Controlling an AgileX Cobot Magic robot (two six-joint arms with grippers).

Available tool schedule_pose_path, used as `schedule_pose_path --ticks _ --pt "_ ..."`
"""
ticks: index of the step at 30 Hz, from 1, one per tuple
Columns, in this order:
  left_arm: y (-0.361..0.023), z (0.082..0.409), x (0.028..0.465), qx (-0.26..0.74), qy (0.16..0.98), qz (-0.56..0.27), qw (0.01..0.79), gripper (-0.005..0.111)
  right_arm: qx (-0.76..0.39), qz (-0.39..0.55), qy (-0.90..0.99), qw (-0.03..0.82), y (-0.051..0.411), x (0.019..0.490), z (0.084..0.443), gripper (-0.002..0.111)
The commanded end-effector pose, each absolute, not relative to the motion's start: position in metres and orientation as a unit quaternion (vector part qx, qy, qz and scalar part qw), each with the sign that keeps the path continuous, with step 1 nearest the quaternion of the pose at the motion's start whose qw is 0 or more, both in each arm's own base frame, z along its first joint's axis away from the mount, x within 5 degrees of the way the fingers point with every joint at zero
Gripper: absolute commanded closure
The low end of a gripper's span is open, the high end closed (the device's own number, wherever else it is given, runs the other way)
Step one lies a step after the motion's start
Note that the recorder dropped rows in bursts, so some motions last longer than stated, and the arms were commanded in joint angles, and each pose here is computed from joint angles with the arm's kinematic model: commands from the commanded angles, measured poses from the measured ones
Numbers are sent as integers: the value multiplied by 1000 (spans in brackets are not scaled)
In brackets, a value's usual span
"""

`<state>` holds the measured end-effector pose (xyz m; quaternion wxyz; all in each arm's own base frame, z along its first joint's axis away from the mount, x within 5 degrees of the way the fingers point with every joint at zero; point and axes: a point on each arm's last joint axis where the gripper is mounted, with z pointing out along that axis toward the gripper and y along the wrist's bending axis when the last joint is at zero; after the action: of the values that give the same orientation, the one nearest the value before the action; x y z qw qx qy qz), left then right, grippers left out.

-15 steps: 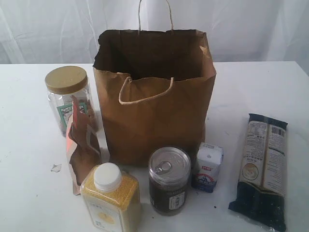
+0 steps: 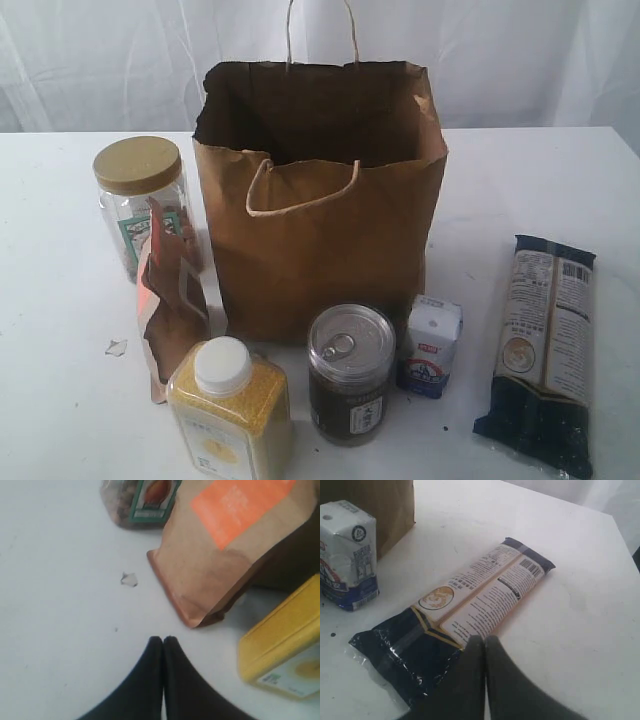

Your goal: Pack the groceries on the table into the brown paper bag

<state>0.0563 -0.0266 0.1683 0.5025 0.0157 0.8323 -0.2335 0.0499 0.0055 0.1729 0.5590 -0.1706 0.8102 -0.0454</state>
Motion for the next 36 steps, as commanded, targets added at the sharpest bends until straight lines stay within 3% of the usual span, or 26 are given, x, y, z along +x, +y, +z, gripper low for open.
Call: schedule_pose_path --ticks 1,13,28,33,36 --pt "-31 183 60 22 778 -273 566 107 -177 -51 807 560 5 50 172 108" --pt "-33 202 61 -30 709 -364 604 107 -177 -51 807 560 5 50 172 108" --pt "-34 234 54 -20 574 -451 683 107 -177 -51 807 560 5 50 172 108" --pt "-36 237 57 -67 637 -462 614 107 -177 -51 807 560 5 50 172 108" --pt "-30 259 58 -46 678 -382 627 107 -177 -51 807 560 5 50 172 108"
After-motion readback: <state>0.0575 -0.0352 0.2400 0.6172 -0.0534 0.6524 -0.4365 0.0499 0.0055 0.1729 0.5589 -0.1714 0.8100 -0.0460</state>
